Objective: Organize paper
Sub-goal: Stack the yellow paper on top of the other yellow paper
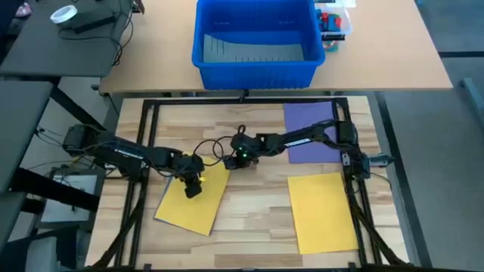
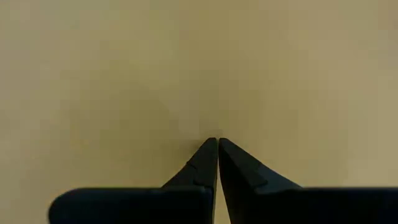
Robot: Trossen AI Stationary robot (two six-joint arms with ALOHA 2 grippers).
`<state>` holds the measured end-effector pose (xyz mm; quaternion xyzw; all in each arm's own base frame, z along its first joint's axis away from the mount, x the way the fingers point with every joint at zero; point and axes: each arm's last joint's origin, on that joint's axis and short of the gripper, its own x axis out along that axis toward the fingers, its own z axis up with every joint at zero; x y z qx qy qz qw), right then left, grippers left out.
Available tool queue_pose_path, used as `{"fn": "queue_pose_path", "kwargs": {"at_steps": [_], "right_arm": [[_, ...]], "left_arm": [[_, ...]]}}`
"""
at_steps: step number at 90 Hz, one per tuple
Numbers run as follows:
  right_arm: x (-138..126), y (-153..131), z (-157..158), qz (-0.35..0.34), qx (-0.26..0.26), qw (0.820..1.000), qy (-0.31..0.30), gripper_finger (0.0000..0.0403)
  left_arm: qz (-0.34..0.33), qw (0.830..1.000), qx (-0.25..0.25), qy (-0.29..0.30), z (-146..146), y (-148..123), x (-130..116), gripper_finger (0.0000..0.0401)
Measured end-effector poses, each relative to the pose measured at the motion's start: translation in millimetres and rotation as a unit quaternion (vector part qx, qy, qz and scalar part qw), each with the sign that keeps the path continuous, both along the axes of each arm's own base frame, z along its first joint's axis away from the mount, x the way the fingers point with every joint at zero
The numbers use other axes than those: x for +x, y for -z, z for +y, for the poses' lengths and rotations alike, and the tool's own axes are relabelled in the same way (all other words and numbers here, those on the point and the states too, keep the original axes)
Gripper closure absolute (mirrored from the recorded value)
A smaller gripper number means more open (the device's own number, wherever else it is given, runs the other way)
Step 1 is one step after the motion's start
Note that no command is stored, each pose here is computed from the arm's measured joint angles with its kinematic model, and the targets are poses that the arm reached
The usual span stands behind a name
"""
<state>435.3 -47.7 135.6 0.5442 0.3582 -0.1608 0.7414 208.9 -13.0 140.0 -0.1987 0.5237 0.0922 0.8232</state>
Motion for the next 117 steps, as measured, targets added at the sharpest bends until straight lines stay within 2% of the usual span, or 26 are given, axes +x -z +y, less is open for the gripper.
{"fn": "queue_pose_path", "kwargs": {"at_steps": [20, 26, 39, 54, 64, 72, 83, 96, 107, 117], "right_arm": [[0.7, 0.1, 5.6, -0.002, -0.009, 1.0, -0.011, 0.0279], [0.9, -0.1, 5.7, -0.004, -0.009, 1.0, -0.012, 0.0305], [0.4, 0.4, 5.5, -0.005, -0.029, 0.999, -0.032, 0.0389], [-4.4, 2.4, 1.0, 0.019, -0.04, 0.998, -0.042, 0.0401], [-16.9, -23.1, -1.5, 0.022, -0.054, 0.994, -0.088, 0.0402], [-38.5, -59.5, -1.6, 0.029, -0.064, 0.985, -0.156, 0.0403], [-85.5, -94.2, 2.0, 0.096, -0.038, 0.962, -0.252, 0.0403], [-143.4, -129.3, 10.6, 0.195, 0.005, 0.935, -0.296, 0.0403], [-170.7, -137.2, 25.6, 0.237, 0.02, 0.92, -0.312, 0.0403], [-192.0, -126.1, 39.4, 0.284, 0.038, 0.905, -0.315, 0.0403]], "left_arm": [[-0.014, 1.0, 0.003, 0.007, -0.1, -0.6, 2.2, 0.0401], [-0.014, 1.0, 0.003, 0.007, -0.1, -0.6, 2.3, 0.0401], [-0.014, 1.0, 0.003, 0.007, -0.1, -0.6, 2.3, 0.0401], [-0.004, 1.0, 0.004, 0.007, -0.1, -7.0, 2.6, 0.0401], [0.004, 1.0, 0.011, 0.022, -0.2, -27.2, 4.1, 0.0401], [0.003, 0.999, 0.017, 0.034, -0.2, -47.0, 4.0, 0.0401], [-0.006, 0.999, 0.023, 0.046, 0.0, -69.4, 0.6, 0.0401], [-0.024, 0.998, 0.023, 0.046, 0.3, -81.3, -5.5, 0.0401], [-0.033, 0.998, 0.023, 0.046, 0.5, -84.9, -7.9, 0.0401], [-0.036, 0.998, 0.023, 0.047, 0.5, -85.8, -8.2, 0.0401]]}}
